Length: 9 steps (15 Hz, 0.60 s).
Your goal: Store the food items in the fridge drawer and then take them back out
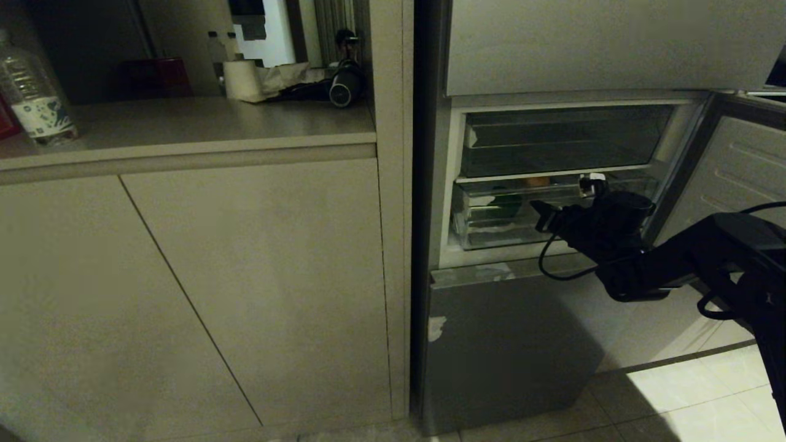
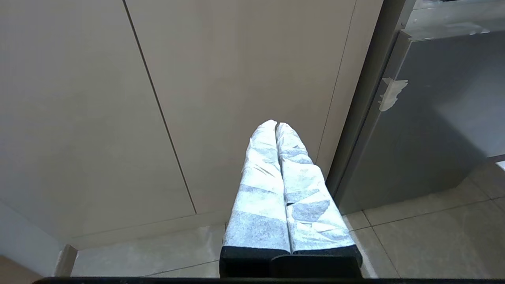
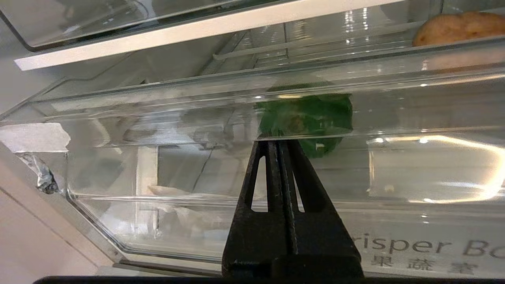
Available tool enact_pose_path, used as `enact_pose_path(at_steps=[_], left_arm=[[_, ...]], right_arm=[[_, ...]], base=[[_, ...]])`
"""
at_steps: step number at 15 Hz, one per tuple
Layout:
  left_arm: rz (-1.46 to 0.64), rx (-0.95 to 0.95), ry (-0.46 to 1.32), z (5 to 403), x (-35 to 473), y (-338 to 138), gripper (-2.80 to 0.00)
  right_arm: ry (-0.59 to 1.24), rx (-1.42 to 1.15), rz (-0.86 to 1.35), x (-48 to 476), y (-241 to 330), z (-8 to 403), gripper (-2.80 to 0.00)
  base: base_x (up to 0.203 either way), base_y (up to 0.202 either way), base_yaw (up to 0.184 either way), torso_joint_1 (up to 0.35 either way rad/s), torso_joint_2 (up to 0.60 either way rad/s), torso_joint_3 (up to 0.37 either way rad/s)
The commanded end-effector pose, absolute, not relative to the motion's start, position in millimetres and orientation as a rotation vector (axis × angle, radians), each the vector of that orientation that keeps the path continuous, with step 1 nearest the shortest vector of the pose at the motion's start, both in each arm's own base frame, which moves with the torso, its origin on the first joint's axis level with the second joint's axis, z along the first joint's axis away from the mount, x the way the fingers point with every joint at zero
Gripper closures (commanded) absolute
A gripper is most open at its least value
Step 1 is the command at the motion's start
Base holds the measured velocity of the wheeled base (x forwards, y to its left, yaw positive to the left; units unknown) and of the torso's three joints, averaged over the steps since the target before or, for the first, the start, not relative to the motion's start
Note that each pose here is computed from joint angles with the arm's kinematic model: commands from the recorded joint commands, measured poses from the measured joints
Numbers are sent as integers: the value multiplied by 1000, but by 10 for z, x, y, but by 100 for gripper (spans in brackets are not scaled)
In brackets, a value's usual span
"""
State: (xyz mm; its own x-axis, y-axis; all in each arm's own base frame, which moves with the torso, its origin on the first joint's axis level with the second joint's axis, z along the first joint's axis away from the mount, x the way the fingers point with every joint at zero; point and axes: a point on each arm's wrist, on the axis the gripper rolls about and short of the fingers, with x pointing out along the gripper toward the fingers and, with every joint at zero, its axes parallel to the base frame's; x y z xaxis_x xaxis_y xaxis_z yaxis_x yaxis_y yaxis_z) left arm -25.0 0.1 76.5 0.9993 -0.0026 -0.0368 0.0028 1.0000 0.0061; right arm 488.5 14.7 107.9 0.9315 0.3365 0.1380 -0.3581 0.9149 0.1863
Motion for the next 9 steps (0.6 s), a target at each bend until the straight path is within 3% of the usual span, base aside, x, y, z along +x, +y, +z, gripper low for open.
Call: enact_pose_path(at_steps=[1, 9], left_arm=[[-3, 6, 38, 765, -249, 1, 0], [-3, 6, 38, 765, -249, 1, 0]], right_arm=[[-90, 214, 353, 4696, 124, 1200, 0], [-96, 209, 315, 2858, -25, 2027, 0]], base=[[0, 0, 0, 0, 0, 0], [0, 0, 0, 0, 0, 0]])
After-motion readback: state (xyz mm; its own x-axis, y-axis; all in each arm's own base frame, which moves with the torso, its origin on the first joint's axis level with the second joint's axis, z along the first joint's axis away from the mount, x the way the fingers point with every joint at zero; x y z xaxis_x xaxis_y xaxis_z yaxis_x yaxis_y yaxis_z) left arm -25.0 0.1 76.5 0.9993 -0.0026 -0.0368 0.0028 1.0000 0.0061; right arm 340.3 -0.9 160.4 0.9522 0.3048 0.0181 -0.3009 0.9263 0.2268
